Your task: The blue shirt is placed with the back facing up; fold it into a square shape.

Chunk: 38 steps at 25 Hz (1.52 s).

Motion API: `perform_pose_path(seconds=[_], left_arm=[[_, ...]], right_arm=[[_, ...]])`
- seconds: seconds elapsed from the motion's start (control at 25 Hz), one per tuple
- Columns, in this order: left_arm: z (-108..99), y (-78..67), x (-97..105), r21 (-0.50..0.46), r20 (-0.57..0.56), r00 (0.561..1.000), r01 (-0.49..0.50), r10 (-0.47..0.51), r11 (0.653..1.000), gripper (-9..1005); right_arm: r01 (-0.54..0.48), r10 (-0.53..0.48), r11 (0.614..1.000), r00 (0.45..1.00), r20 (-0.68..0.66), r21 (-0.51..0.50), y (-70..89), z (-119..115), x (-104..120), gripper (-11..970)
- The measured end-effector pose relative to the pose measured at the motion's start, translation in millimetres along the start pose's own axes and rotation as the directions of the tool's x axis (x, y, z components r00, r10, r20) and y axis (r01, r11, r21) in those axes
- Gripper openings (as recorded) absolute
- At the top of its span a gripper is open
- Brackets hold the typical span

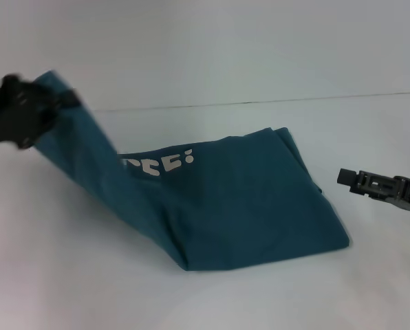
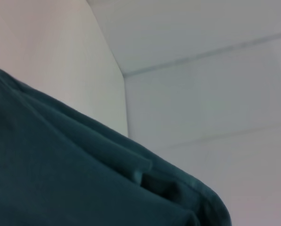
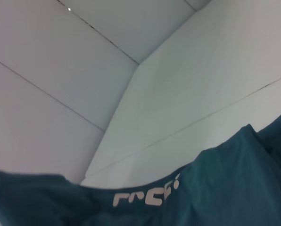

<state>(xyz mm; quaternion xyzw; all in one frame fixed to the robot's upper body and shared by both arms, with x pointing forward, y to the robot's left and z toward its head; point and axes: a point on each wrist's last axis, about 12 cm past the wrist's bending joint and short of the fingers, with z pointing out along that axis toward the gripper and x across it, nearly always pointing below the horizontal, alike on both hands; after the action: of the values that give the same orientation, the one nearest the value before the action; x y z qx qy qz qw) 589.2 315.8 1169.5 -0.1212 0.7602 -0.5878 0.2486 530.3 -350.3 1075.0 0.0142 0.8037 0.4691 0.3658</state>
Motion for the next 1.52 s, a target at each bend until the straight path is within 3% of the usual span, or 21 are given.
perform_pose_path(seconds=[0.16, 0.36, 0.64, 0.8, 0.92, 1.04, 1.24, 1.36, 1.52], left_arm=[[37, -21.2, -5, 0.0, -0.081, 0.995, -0.049, 0.049, 0.999, 22], [73, -35.8, 2, 0.004, -0.158, 0.983, -0.092, 0.091, 0.996, 30], [144, -56.9, 35, 0.021, -0.292, 0.94, -0.181, 0.179, 0.983, 41], [187, -53.3, 63, -0.015, -0.379, 0.902, -0.228, 0.205, 0.974, 47], [215, -36.2, 87, -0.048, -0.416, 0.883, -0.26, 0.217, 0.964, 52], [226, -26.5, 101, -0.039, -0.435, 0.863, -0.303, 0.257, 0.952, 56], [226, -34.9, 99, 0.012, -0.428, 0.851, -0.332, 0.305, 0.943, 64], [217, -44.0, 95, 0.112, -0.402, 0.847, -0.33, 0.346, 0.937, 202], [196, -58.9, 92, 0.28, -0.374, 0.823, -0.339, 0.427, 0.898, 340]], right_arm=[[0.004, -0.004, 1.0, 1.0, -0.009, 0.008, -0.5, 1, 0, 830], [0.004, -0.004, 1.0, 1.0, -0.012, 0.01, -0.8, 2, 1, 830], [-0.002, 0.003, 1.0, 0.999, -0.033, 0.021, -2.6, 3, 5, 829], [-0.001, 0.002, 0.999, 0.999, -0.041, 0.032, -3.9, 4, 6, 829], [0.001, 0.001, 0.999, 0.999, -0.048, 0.043, -5.1, 4, 7, 829], [0.001, 0.001, 0.999, 0.999, -0.047, 0.053, -6.3, 4, 6, 829], [0.0, 0.002, 0.998, 0.999, -0.046, 0.059, -6.8, 4, 4, 829], [0.002, 0.001, 0.998, 0.999, -0.047, 0.06, -6.9, 4, 4, 829], [0.003, 0.0, 0.998, 0.999, -0.047, 0.064, -7.3, 3, 3, 828]])
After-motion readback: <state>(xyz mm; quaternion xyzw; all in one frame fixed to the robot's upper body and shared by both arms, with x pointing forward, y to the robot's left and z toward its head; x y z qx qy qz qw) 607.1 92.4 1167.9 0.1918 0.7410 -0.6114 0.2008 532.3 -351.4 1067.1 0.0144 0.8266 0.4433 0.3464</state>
